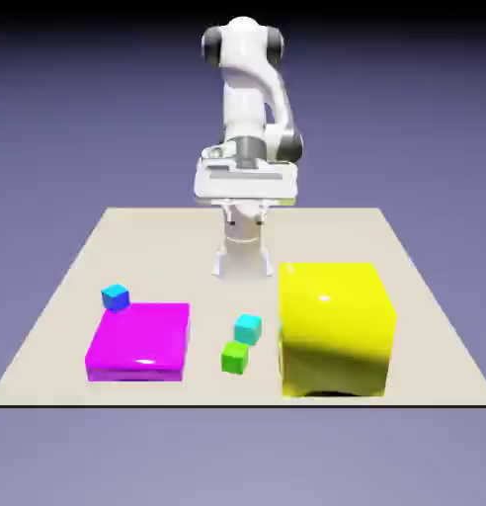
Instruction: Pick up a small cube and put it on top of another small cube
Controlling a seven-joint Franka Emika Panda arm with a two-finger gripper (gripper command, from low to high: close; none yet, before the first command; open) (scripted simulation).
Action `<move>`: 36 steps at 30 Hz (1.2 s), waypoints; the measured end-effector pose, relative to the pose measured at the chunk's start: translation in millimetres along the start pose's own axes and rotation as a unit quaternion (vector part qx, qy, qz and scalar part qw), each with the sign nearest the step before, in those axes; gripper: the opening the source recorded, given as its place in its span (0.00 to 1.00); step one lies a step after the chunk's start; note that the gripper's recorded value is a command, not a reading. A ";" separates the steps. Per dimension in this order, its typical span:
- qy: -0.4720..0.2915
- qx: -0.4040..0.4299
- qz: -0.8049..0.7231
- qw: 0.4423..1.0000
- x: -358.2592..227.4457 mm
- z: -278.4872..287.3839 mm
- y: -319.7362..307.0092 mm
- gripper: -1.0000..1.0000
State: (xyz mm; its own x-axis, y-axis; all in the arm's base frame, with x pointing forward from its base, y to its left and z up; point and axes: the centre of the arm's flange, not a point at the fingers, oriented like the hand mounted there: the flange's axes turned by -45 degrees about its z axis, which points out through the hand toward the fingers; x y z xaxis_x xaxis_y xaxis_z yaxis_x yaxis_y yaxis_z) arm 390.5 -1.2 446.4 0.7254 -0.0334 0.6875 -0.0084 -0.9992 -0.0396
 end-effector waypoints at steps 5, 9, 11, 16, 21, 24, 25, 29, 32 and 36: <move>-0.081 0.019 0.176 0.981 -35.1 36.8 22.5 0.50; -0.145 0.021 0.311 0.939 -68.7 62.9 36.2 0.50; -0.175 0.018 0.375 0.910 -86.9 74.3 41.7 0.50; -0.242 -0.002 0.524 0.817 -134.3 97.5 52.1 0.50; -0.290 -0.035 0.654 0.698 -182.0 112.5 58.8 0.50; -0.307 -0.059 0.721 0.618 -209.5 117.8 61.7 0.50; -0.311 -0.067 0.742 0.590 -218.4 119.1 62.6 0.50; -0.316 -0.101 0.816 0.473 -251.8 121.6 65.6 0.50; -0.317 -0.109 0.828 0.449 -261.2 126.9 62.9 0.50; -0.318 -0.111 0.829 0.445 -274.6 147.3 57.0 0.50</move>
State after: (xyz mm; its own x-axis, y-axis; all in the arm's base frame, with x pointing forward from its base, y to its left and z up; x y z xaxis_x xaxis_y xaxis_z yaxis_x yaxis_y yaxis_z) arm 292.2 -45.7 148.6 -0.3585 -0.7876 -0.5011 -0.9128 0.4083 0.0112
